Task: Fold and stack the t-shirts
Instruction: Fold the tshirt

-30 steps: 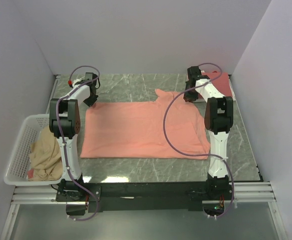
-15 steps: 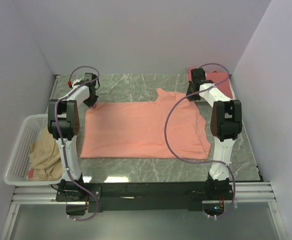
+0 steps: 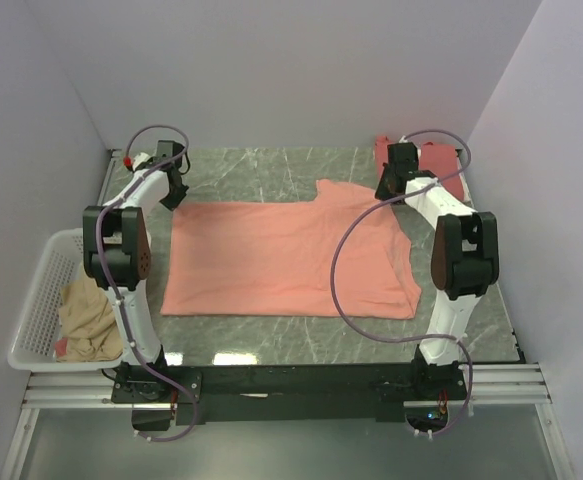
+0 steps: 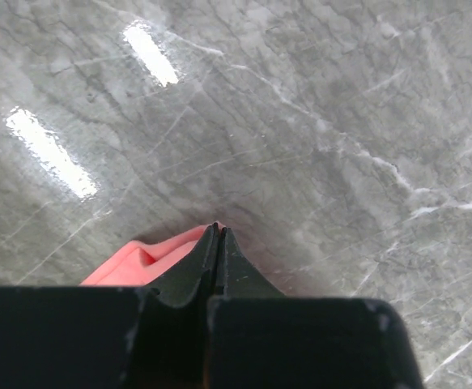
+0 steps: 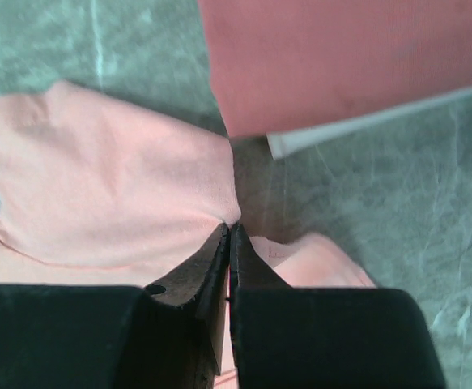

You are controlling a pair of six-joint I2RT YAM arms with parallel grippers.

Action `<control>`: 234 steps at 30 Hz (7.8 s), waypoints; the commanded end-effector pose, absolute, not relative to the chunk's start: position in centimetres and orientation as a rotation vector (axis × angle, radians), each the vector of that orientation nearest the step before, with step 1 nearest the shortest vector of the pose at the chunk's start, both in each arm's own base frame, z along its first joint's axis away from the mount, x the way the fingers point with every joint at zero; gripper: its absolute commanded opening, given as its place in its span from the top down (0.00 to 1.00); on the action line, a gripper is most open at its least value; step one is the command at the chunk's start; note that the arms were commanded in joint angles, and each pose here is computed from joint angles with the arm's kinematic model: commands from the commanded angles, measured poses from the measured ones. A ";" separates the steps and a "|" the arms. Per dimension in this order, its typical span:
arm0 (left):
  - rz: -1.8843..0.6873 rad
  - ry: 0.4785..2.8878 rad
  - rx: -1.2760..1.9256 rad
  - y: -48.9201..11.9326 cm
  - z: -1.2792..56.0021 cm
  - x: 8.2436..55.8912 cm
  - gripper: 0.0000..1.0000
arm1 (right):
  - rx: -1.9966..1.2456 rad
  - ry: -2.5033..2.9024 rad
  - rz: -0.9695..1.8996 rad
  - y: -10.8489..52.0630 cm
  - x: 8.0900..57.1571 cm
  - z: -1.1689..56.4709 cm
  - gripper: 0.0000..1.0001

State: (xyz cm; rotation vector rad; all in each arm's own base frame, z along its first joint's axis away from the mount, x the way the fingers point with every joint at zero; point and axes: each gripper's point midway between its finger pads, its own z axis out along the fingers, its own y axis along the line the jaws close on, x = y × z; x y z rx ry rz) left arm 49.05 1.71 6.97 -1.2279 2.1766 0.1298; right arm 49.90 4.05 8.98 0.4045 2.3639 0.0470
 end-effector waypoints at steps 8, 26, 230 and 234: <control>0.126 2.114 -1.247 2.5 9.7 47.3 0.99 | 0.477 2.211 0.060 3.3 47.5 13.5 0.95; 0.208 2.056 -1.298 3.9 11.3 42.7 0.99 | 0.563 2.175 0.081 2.6 40.4 13.5 0.95; -0.845 2.357 0.283 -40.3 11.3 28.3 0.54 | 0.515 2.257 0.512 6.6 37.3 13.5 0.48; -0.828 2.391 0.351 -42.2 9.7 27.2 0.55 | 0.518 2.275 0.515 6.5 37.7 12.7 0.48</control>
